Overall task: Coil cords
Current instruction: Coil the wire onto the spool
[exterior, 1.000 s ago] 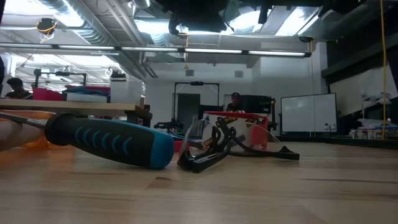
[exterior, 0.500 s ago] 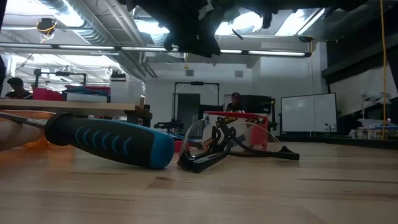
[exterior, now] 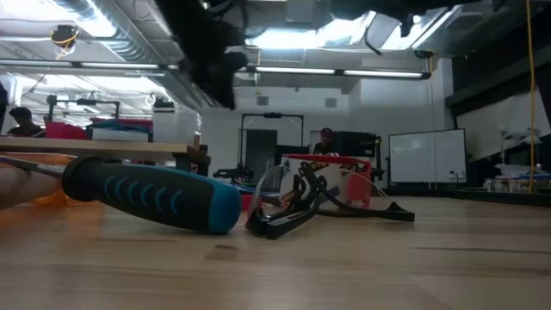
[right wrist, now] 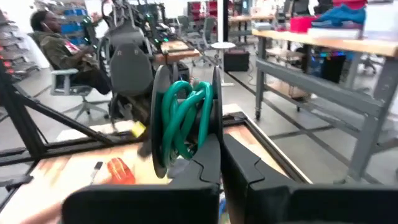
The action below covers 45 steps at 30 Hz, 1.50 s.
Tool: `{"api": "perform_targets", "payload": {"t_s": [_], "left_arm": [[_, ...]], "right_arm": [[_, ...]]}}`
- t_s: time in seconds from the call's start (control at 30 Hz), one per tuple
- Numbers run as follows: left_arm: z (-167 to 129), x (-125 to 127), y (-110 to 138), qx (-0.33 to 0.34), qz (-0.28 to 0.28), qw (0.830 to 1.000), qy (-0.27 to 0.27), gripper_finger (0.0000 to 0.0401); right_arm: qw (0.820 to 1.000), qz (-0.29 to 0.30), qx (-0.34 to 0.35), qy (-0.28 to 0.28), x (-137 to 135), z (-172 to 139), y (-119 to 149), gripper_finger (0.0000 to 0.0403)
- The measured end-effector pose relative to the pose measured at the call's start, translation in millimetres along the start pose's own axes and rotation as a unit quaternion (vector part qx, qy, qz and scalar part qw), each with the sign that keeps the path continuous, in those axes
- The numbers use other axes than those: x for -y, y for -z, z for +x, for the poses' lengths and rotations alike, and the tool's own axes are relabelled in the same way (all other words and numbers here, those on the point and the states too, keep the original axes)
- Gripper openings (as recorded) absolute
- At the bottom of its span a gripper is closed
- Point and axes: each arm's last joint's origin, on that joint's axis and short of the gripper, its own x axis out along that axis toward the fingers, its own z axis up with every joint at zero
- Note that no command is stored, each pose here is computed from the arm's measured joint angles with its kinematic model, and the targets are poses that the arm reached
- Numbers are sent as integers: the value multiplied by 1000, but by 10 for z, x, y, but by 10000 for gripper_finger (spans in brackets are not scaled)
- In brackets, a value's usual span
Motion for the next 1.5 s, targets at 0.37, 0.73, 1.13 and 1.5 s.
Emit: {"api": "perform_targets", "payload": {"t_s": [0.37,0.73,1.13,1.5], "left_arm": [[-28,-68,586,37,-101,994,30,127],[-86,303,542,337,-208,888,232,127],[-51,432,408,398,-208,864,230,127],[-25,538,233,441,-120,871,181,127]], "right_arm": [[998,19,-65,14,-8,-195,86,2],[997,53,-41,-38,18,74,268,2],[984,77,82,-135,68,617,320,2],[966,127,130,-185,101,871,435,2]]}}
